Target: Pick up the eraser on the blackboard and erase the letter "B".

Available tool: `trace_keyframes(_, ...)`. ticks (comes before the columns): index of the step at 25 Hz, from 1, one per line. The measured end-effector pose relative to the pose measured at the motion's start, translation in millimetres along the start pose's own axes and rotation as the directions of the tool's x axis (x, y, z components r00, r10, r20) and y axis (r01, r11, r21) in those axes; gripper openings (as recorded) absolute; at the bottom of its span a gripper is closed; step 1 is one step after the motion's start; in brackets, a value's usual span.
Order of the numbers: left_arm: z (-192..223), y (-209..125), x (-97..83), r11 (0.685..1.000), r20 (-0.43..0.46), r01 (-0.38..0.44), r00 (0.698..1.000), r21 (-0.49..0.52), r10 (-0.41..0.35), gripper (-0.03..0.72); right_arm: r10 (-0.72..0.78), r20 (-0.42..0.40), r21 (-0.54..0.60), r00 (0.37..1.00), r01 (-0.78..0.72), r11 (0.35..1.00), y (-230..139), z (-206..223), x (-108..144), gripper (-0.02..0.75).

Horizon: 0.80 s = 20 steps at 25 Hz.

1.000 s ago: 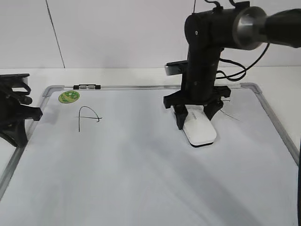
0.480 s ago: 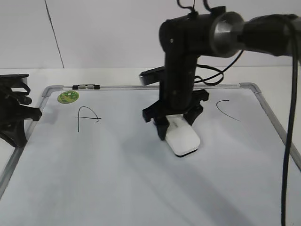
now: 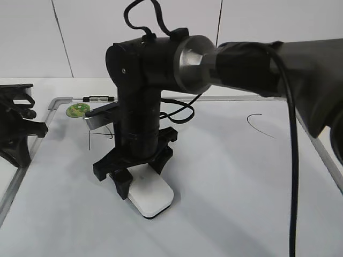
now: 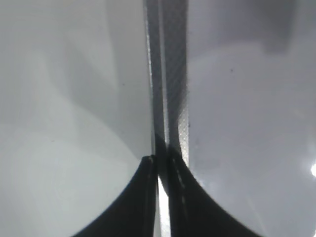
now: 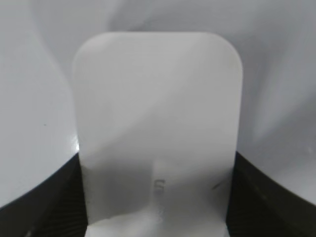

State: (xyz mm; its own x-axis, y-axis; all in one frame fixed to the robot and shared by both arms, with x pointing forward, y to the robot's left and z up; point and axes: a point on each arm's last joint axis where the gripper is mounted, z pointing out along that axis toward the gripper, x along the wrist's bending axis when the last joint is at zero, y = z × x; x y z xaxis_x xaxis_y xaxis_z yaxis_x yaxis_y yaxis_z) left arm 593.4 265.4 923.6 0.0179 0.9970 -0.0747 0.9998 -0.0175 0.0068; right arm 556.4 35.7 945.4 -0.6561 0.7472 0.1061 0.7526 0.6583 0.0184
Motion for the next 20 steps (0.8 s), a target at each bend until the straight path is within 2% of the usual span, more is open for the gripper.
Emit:
trace_keyframes(4, 0.0, 0.0, 0.0, 1.000, 0.000, 0.000, 1.000, 0.000, 0.000, 0.027, 0.020, 0.004, -0.002, 1.000, -0.020, 1.000, 1.4, -1.0, -11.1, 0.534)
trace_keyframes(6, 0.0, 0.0, -0.1, 1.000, 0.001, 0.001, 1.000, 0.000, -0.001, 0.027, 0.049, 0.004, -0.008, 0.999, -0.049, 0.999, 2.4, -2.5, -24.5, 0.534)
trace_keyframes(12, 0.0, 0.0, -0.3, 1.000, 0.003, 0.002, 1.000, 0.000, -0.002, 0.027, 0.225, 0.022, -0.035, 0.974, -0.224, 0.974, -0.9, -12.2, -107.2, 0.534)
trace_keyframes(14, 0.0, 0.0, -0.3, 1.000, 0.003, 0.002, 1.000, 0.000, -0.002, 0.027, 0.269, 0.023, -0.040, 0.963, -0.268, 0.963, -4.2, -14.4, -127.0, 0.534)
trace_keyframes(17, 0.0, 0.0, -0.3, 1.000, 0.003, 0.002, 1.000, 0.000, -0.002, 0.027, 0.301, 0.025, -0.043, 0.953, -0.299, 0.953, -7.1, -16.0, -141.5, 0.534)
trace_keyframes(20, 0.0, 0.0, -0.3, 1.000, 0.003, 0.002, 1.000, 0.000, -0.002, 0.027, 0.303, 0.020, -0.049, 0.953, -0.302, 0.952, -7.4, -18.9, -141.4, 0.534)
